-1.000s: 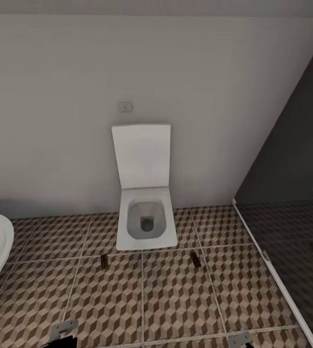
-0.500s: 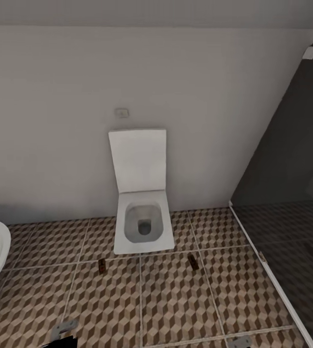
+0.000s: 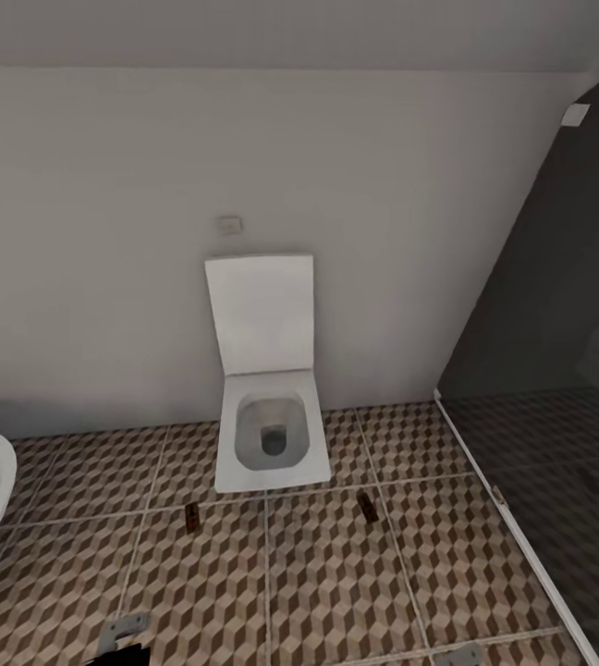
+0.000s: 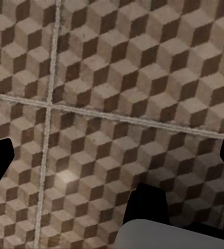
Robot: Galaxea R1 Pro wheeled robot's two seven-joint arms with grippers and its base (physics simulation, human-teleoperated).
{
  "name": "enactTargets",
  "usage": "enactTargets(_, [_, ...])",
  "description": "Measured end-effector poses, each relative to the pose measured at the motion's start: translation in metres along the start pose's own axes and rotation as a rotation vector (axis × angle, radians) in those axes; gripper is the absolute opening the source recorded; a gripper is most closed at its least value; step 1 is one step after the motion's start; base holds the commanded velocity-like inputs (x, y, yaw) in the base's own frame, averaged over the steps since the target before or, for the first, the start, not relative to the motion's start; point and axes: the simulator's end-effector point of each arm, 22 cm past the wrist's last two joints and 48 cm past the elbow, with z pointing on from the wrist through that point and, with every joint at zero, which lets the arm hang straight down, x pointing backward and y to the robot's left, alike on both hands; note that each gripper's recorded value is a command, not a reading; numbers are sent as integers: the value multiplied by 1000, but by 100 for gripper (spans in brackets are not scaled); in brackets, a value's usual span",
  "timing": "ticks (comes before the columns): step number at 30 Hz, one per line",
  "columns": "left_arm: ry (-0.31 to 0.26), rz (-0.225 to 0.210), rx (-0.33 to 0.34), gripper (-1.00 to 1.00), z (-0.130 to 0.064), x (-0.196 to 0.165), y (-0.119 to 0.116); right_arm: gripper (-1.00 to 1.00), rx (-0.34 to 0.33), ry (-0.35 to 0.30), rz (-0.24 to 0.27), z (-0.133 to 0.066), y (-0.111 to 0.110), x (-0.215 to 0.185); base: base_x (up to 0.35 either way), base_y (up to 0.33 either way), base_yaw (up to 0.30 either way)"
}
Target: Take the four mousetraps from the cabinet in the bathroom and place them on the bathroom floor. Make sure all four end up on the same floor surface, and ensure that at least two of them are either under or directly next to the same bathroom sink.
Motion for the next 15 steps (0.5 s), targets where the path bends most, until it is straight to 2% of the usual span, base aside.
enactTargets(15, [1, -3, 29, 100, -5, 1, -13, 100, 8, -22, 3, -2, -4, -10, 0, 0, -2])
